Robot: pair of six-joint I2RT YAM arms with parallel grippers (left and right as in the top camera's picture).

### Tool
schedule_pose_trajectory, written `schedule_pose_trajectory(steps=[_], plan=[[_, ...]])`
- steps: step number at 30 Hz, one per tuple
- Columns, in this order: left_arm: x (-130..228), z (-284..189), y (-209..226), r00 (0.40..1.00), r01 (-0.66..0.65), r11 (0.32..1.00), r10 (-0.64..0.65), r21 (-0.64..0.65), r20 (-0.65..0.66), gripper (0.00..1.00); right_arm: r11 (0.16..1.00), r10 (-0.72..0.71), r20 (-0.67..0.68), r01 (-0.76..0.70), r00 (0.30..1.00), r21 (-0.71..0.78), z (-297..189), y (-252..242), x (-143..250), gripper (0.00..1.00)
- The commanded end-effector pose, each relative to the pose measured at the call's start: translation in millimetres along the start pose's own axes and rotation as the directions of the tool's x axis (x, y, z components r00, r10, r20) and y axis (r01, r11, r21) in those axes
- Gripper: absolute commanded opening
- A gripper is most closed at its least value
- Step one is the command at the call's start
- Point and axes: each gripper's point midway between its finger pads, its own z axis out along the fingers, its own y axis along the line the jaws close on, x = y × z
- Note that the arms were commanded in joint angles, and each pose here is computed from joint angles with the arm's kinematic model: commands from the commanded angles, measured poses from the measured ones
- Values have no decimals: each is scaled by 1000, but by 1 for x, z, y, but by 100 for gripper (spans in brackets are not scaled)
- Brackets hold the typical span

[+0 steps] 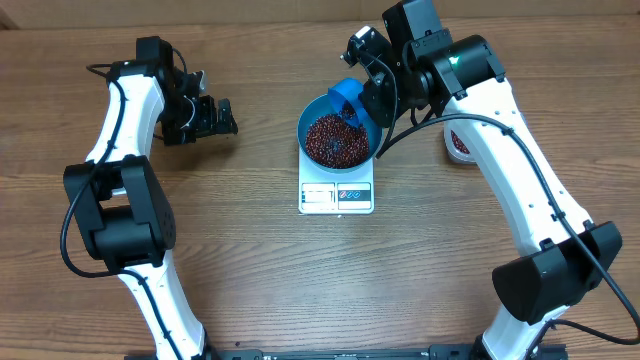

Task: Scoop item into bowl and weigh 150g on scale
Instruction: 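Hold the scoop over the blue bowl and tip beans in slowly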

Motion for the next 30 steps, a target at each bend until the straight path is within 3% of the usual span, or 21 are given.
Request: schedule_pose_trajectory(steps=[1, 30], plan=[[-1, 3, -2, 1000, -22, 1000, 22, -1, -2, 99, 1000, -22, 80, 21, 997, 15, -29, 5, -16, 4], [-1, 3, -2, 1000, -22, 1000, 22, -1, -2, 99, 1000, 2, 103, -1, 995, -12, -43, 14, -17, 4]])
